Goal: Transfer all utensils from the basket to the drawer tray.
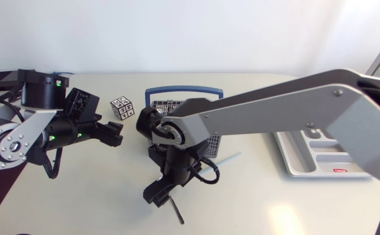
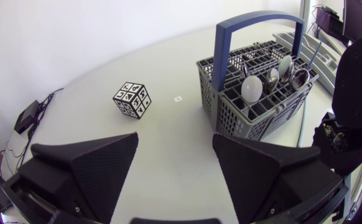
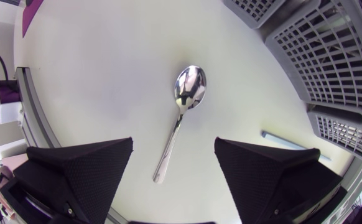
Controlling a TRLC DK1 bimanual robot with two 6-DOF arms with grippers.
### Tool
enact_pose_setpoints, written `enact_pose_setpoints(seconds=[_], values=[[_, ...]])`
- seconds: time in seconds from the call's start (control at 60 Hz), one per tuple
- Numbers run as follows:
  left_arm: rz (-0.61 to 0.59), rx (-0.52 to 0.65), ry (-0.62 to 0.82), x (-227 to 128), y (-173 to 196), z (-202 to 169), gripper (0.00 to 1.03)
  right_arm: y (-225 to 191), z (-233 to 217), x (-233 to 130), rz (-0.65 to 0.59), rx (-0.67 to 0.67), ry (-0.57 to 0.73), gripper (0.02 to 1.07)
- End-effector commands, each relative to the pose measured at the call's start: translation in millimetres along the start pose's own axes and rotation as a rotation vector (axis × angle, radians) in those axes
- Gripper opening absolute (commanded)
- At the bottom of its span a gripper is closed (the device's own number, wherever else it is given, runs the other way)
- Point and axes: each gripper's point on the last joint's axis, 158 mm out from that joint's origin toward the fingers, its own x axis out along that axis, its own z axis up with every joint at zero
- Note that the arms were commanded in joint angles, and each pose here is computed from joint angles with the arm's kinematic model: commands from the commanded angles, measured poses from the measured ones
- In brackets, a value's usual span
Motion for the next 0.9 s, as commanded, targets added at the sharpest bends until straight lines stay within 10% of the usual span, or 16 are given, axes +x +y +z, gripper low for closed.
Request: enact_pose_setpoints(seconds=[0.0, 0.367, 0.883], values=[[-0.004, 0.003, 0.007, 0, 1, -10, 0.83, -3, -8, 21, -0.041, 0.039, 0.064, 0.92], [-0.018, -0.008, 0.001, 5, 0, -13, 0.83, -16, -5, 43, -0.097, 0.041, 0.046, 0.25], [-0.019, -0.004, -0.024, -1, -1, -5, 0.83, -3, -29, 36, -0.049, -0.055, 0.052, 0.08]])
